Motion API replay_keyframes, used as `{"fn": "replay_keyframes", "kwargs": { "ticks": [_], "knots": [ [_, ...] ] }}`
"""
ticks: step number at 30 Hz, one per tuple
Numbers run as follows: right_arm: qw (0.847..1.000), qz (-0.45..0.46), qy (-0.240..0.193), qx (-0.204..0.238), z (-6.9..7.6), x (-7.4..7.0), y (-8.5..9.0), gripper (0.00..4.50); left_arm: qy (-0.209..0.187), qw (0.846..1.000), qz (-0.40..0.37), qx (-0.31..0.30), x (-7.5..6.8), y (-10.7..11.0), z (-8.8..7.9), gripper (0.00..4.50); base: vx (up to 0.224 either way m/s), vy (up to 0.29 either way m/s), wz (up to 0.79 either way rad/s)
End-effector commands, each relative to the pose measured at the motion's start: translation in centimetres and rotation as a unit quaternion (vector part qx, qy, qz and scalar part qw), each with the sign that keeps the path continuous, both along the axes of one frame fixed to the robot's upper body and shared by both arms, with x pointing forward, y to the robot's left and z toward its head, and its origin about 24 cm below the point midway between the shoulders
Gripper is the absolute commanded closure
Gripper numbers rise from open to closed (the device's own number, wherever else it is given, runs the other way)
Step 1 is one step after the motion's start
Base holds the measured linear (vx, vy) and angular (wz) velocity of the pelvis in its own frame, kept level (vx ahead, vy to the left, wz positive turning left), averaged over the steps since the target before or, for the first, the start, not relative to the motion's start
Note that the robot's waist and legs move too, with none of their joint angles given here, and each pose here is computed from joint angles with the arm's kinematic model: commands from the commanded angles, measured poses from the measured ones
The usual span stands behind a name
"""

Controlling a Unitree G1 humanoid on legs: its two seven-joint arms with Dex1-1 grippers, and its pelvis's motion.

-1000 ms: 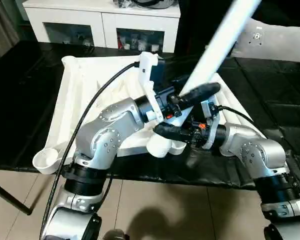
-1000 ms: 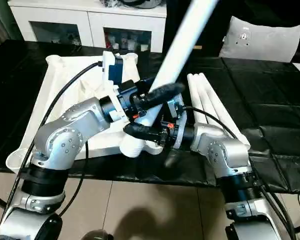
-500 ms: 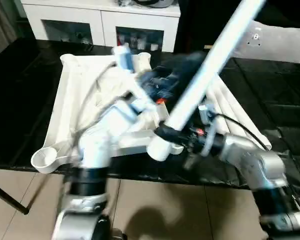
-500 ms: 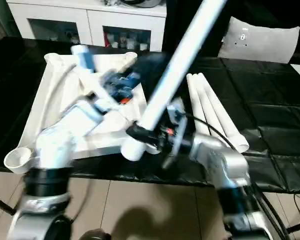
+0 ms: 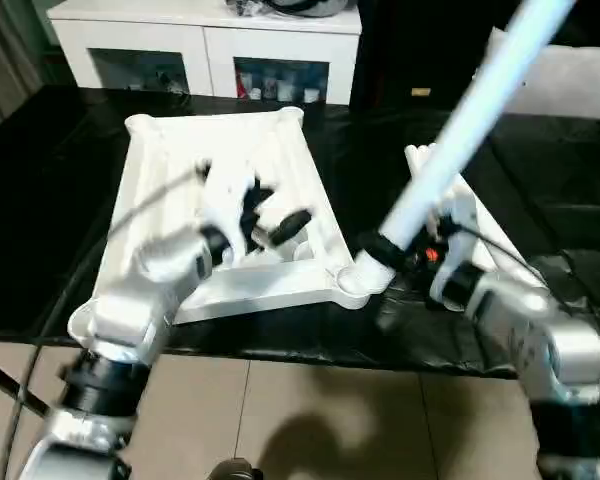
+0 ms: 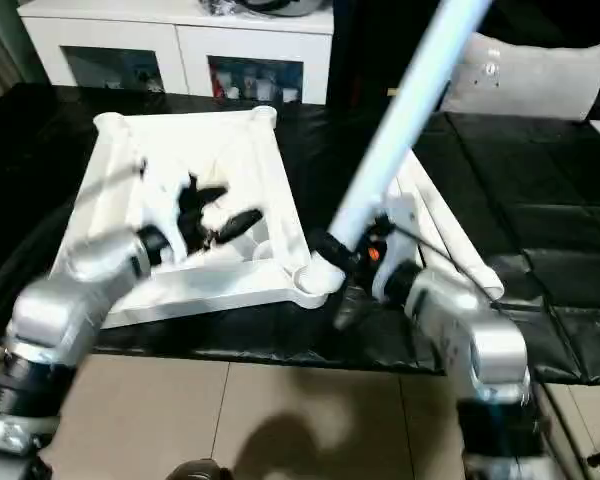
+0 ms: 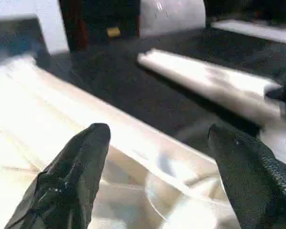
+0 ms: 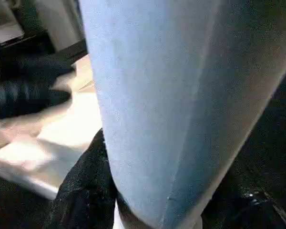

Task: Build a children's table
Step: Pick table leg

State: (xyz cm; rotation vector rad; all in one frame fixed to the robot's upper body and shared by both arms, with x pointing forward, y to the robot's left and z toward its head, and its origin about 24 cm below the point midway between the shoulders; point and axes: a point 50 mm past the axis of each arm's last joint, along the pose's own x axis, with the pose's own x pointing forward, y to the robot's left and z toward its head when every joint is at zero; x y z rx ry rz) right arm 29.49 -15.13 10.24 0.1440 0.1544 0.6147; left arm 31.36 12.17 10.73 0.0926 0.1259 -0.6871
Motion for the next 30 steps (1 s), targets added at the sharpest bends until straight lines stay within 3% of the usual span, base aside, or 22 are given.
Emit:
{"fn": "replay_keyframes", "kwargs": {
  "ticks": [1, 2, 4, 5, 11, 15, 23, 27, 30],
  "knots": [
    [1.0, -0.025, -0.005, -0.004, 0.4, -0.2, -0.1, 2.62, -0.008, 1.0, -0.015, 0.018, -0.6, 0.0, -0.1, 0.78, 0.0, 0.0, 0.0],
    [0.999, -0.022, 0.021, 0.01, -0.1, -0.5, 0.2, 2.62, 0.01, 0.999, -0.026, 0.028, -1.2, 0.2, -0.9, 0.78, 0.0, 0.0, 0.0],
    [1.0, -0.019, 0.016, -0.006, -0.4, -0.6, 0.2, 2.62, 0.018, 0.998, -0.031, 0.052, -1.4, 0.2, -1.6, 0.78, 0.0, 0.0, 0.0],
    [0.999, -0.045, -0.008, -0.015, -0.2, -0.6, -0.3, 2.62, 0.026, 0.998, -0.033, 0.05, -1.5, 0.2, -1.9, 0.78, 0.0, 0.0, 0.0],
    [0.997, -0.073, -0.041, 0.005, 0.9, -0.3, -0.5, 2.62, 0.003, 0.999, -0.024, 0.047, -1.3, 0.4, -1.6, 0.78, 0.0, 0.0, 0.0],
    [0.996, -0.064, -0.056, -0.005, 1.1, -0.5, 0.1, 2.62, -0.002, 0.998, -0.032, 0.053, -2.0, 0.2, -1.8, 0.78, 0.0, 0.0, 0.0],
    [0.999, -0.048, -0.011, -0.007, -0.5, -1.3, 1.0, 2.62, -0.024, 0.998, 0.063, 0.011, -2.5, 1.1, -1.5, 0.78, 0.0, 0.0, 0.0],
    [0.997, -0.071, -0.015, -0.001, -0.2, -1.8, 1.1, 2.62, -0.024, 0.994, 0.11, -0.006, -3.3, 1.8, -1.4, 0.78, 0.0, 0.0, 0.0],
    [0.996, -0.072, -0.048, -0.002, 0.1, -2.3, 1.4, 2.62, -0.03, 0.991, 0.126, -0.014, -3.7, 2.1, -1.1, 0.78, 0.0, 0.0, 0.0]
  ]
}}
